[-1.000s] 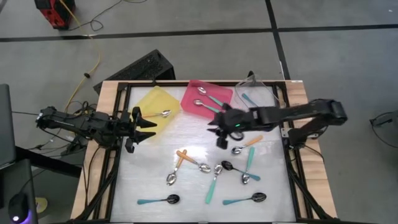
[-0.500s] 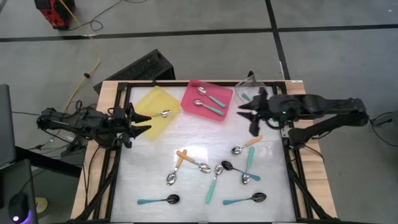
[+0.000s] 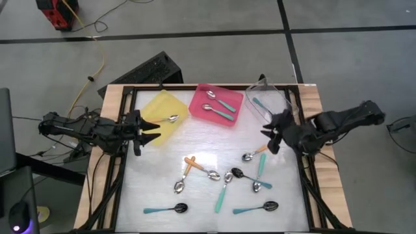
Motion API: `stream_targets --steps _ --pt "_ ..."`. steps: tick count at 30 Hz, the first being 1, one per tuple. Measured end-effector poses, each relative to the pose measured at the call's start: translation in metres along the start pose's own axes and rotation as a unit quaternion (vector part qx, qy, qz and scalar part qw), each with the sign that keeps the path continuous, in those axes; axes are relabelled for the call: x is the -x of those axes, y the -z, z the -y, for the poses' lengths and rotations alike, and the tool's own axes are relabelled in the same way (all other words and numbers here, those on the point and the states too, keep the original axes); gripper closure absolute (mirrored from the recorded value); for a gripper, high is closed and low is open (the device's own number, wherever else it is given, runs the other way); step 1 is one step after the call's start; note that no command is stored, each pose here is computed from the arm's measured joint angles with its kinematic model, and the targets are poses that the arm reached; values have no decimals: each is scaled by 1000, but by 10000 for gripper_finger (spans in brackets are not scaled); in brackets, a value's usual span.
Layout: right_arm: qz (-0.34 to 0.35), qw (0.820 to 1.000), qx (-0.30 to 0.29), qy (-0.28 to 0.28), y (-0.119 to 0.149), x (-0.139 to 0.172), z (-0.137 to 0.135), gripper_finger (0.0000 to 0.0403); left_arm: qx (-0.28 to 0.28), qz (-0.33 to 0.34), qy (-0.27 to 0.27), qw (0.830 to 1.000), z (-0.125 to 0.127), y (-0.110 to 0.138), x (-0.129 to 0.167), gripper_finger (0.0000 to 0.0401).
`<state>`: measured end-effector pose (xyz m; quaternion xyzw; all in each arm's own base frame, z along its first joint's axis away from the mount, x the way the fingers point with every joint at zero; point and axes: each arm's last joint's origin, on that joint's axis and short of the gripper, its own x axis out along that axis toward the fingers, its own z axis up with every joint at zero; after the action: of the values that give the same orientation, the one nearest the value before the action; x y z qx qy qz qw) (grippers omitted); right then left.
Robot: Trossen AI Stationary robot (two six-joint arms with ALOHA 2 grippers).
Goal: Sort silverware by color (type)
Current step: Put the yellow spoon into the yellow bin
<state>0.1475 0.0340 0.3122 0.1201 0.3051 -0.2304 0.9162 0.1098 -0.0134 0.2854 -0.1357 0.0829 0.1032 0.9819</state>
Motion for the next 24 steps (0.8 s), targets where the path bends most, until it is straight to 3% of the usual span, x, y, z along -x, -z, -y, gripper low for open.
stream_targets --steps 7,14,24 --pt "48 999 -12 14 48 -28 -11 267 -13 25 17 999 2 -5 0 230" --pt "89 994 -50 -42 78 -51 -21 267 -35 63 19 997 1 -12 8 230" --pt "32 992 -117 -22 101 -61 -11 267 -29 54 48 997 -9 -6 28 230"
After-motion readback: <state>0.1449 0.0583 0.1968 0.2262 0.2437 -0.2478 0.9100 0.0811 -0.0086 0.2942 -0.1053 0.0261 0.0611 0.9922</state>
